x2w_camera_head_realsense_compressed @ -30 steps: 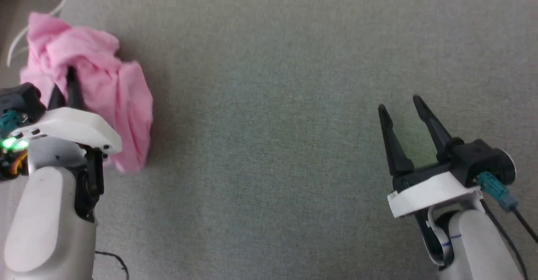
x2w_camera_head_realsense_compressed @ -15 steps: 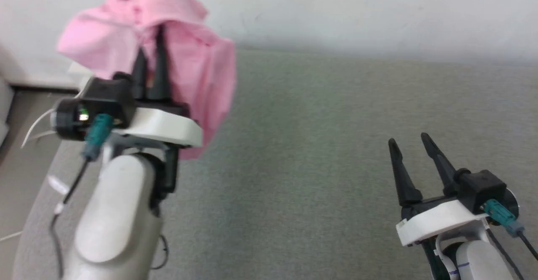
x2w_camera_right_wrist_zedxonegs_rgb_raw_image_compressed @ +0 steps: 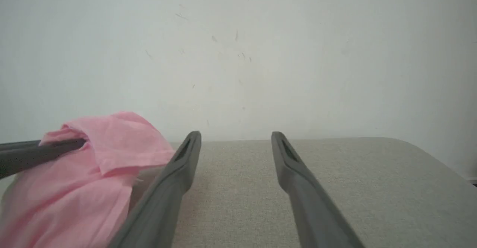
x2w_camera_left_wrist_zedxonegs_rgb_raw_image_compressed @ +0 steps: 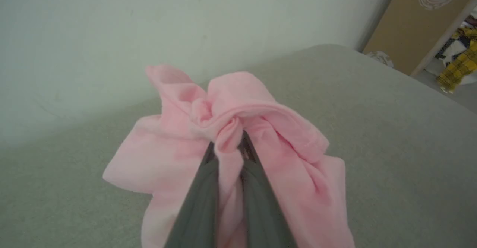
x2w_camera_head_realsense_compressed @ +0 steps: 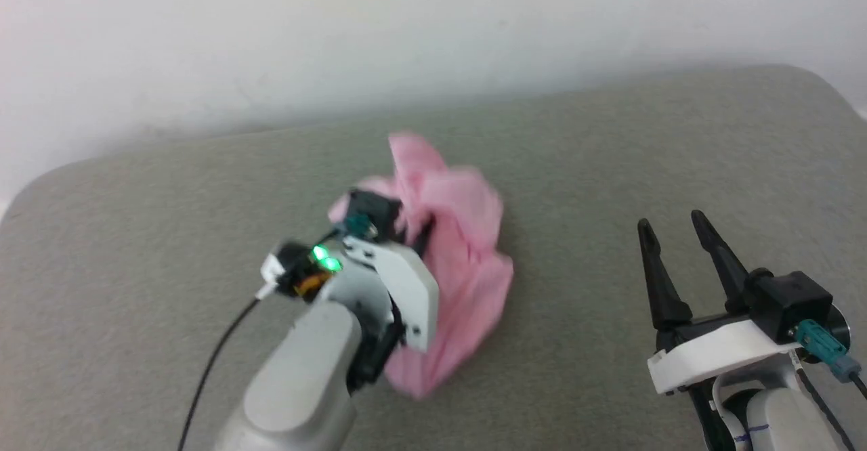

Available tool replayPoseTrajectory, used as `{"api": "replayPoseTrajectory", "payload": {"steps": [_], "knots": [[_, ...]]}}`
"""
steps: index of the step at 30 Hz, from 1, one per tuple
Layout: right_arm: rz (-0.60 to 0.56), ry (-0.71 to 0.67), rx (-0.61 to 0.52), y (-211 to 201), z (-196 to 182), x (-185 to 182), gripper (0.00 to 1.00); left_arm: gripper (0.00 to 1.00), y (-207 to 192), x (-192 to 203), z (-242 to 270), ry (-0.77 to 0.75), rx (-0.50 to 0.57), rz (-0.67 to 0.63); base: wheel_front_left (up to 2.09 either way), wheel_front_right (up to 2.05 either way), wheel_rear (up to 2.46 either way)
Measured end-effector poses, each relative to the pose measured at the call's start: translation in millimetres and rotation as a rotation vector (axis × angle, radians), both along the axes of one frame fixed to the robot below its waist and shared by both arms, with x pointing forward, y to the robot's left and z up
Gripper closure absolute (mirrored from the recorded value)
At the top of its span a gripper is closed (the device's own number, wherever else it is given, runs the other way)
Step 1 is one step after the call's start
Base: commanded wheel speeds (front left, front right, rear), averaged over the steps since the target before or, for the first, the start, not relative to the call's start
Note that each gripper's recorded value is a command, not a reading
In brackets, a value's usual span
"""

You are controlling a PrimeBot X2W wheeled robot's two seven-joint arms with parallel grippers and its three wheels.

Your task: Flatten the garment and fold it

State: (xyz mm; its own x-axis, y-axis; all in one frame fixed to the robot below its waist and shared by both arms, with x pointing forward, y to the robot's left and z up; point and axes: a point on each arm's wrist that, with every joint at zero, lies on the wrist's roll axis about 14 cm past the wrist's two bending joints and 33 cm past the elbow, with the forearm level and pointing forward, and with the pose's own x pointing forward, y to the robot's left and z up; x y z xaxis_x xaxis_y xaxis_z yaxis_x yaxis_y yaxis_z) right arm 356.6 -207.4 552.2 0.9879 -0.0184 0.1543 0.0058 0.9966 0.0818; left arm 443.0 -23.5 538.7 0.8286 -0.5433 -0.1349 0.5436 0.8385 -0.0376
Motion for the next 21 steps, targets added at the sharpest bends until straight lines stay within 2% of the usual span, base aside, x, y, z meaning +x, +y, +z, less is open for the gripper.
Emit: {"api": "replayPoseTrajectory", "payload": {"steps": [1,2,3,4,7,10,12,16,18,21], "knots": [[-0.017,0.003,0.001,-5.5,-1.1,-3.0,0.0,1.0,-9.6,-6.9,-23.4,0.087,0.041,-0.041,0.0,0.0,0.0],[-0.032,0.007,0.004,-10.1,-2.3,-5.5,0.0,0.85,-17.2,-14.6,-45.0,0.172,0.075,-0.075,0.0,0.0,0.0],[-0.045,0.012,0.006,-14.3,-3.8,-7.6,0.0,0.55,-23.0,-22.8,-65.2,0.252,0.112,-0.108,0.0,0.0,0.0],[-0.058,0.019,0.006,-18.0,-5.8,-9.1,0.0,0.03,-27.8,-31.4,-83.1,0.326,0.144,-0.138,0.0,0.0,0.0],[-0.072,0.047,0.004,-22.4,-14.1,-9.2,0.0,0.0,-33.5,-49.7,-120.2,0.498,0.197,-0.187,0.0,0.0,0.0],[-0.064,0.072,0.003,-19.6,-22.1,-5.9,0.0,0.0,-36.8,-51.7,-127.6,0.543,0.172,-0.198,0.0,0.0,0.0],[-0.05,0.081,0.003,-15.1,-24.7,-2.6,0.0,0.0,-38.8,-43.8,-114.9,0.5,0.099,-0.181,0.0,0.0,0.0],[-0.01,0.091,-0.001,-2.7,-26.8,4.3,0.0,0.0,-34.1,-26.0,-71.3,0.353,-0.127,-0.119,0.0,0.0,0.0],[0.012,0.087,-0.007,4.1,-25.5,7.6,0.0,0.0,-22.0,-17.6,-45.1,0.24,-0.224,-0.068,0.0,0.0,0.0],[0.051,0.082,-0.01,16.8,-22.2,12.4,0.0,0.0,14.1,-7.8,-12.7,0.059,-0.294,0.052,0.0,0.0,0.0]]}}
